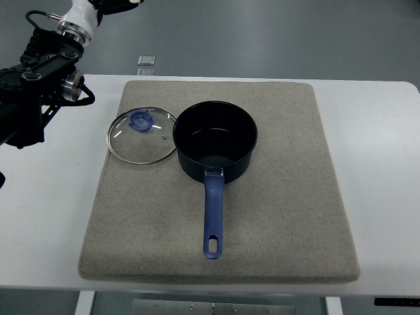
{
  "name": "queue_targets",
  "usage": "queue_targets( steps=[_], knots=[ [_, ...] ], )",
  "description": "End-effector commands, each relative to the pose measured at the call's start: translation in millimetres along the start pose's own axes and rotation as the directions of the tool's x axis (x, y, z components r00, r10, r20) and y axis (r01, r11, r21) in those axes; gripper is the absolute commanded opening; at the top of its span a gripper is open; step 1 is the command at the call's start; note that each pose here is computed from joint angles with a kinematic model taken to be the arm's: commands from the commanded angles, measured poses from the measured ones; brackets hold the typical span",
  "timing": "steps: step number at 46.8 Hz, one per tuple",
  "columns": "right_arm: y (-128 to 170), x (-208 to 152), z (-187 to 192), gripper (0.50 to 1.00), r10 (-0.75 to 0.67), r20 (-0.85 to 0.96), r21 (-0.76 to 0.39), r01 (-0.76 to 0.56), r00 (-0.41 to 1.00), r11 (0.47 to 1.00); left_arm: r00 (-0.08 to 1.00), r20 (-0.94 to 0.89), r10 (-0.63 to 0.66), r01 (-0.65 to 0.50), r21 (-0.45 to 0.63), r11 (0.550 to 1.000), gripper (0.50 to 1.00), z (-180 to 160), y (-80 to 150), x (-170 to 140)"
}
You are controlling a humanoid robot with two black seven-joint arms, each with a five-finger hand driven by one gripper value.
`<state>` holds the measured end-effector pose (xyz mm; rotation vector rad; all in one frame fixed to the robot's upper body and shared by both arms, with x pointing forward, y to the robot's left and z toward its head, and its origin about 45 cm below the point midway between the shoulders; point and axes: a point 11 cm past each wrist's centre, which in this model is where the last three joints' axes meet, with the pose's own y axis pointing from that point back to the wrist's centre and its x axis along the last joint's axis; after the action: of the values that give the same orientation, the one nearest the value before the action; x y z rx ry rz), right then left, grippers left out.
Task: Open pot lid and place left with left hand
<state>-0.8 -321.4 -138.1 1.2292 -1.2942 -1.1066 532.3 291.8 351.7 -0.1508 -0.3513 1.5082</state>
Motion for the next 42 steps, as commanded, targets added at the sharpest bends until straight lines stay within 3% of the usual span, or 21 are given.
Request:
queue_targets(
  steps=[1, 12, 22, 27, 42],
  knots=[
    [0, 0, 0, 0.917, 0.0, 0.001, 0.0, 0.0, 1.0, 1.0, 0.994, -0.098, 0.044, -0.041, 0.033, 0.999, 0.921, -12, 6, 6],
    [0, 0, 0, 0.917, 0.0, 0.001, 0.0, 0.0, 1.0, 1.0, 0.919, -0.365, 0.146, -0.115, 0.105, 0.988, 0.924, -54, 29, 14],
    [0, 0, 0, 0.917, 0.0, -0.001, 0.0, 0.0, 1.0, 1.0, 0.915, -0.36, 0.181, -0.135, 0.149, 0.98, 0.924, -76, 42, 13],
    [0, 0, 0, 0.917, 0.0, 0.001, 0.0, 0.0, 1.0, 1.0, 0.921, -0.331, 0.205, -0.161, 0.156, 0.975, 0.964, -79, 44, 23],
    [0, 0, -1, 0.917, 0.0, 0.0, 0.001, 0.0, 1.0, 1.0, 0.922, -0.314, 0.226, -0.185, 0.155, 0.97, 0.964, -77, 42, 26]
  ],
)
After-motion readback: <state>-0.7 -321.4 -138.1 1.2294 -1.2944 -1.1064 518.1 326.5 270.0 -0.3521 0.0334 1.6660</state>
